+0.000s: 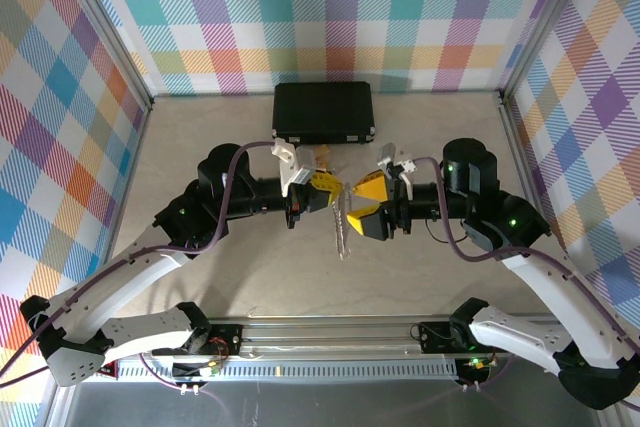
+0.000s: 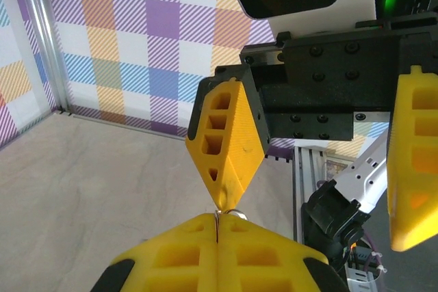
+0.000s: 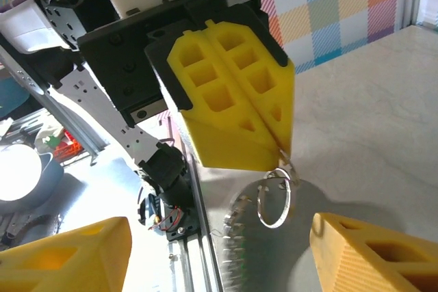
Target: Put the keys on the keyring
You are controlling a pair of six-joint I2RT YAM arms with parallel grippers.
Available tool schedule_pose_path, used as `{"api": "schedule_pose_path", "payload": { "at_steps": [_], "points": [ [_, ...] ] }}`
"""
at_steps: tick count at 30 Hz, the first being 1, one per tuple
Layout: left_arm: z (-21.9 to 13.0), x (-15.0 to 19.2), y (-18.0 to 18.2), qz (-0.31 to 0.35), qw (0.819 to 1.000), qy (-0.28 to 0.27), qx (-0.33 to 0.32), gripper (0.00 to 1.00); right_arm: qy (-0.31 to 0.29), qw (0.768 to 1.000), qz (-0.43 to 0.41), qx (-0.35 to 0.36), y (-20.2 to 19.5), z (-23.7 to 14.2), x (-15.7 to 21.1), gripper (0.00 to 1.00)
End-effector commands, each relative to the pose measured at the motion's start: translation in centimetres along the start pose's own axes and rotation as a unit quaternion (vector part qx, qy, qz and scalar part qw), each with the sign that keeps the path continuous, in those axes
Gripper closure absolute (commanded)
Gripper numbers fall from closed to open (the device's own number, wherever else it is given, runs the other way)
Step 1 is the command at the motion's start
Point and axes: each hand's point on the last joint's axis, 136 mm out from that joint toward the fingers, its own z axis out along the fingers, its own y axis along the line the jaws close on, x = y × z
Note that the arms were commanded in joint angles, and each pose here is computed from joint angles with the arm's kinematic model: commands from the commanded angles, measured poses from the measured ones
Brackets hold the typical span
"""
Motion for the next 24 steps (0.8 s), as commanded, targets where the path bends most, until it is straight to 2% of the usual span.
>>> {"api": "schedule_pose_path", "payload": {
  "at_steps": [1, 14, 18, 24],
  "points": [
    [-1.2, -3.5, -1.3, 0.023, 0.998, -0.052, 0.015, 1.00, -0.009, 0.999, -0.024, -0.030, 1.7, -0.3, -1.0, 0.31],
    [-1.4, -3.6, -1.4, 0.024, 0.998, -0.055, 0.014, 1.00, 0.018, 0.997, -0.032, -0.063, 3.6, 1.2, -0.1, 0.45],
    [-1.8, -3.8, -1.8, 0.027, 0.998, -0.060, 0.019, 1.00, -0.011, 0.998, -0.054, -0.032, 4.0, -0.6, -1.3, 0.45],
    [-2.5, -4.6, -2.8, 0.033, 0.996, -0.073, 0.039, 1.00, -0.041, 0.997, -0.065, 0.031, 3.3, -2.4, -3.0, 0.38]
  ]
}}
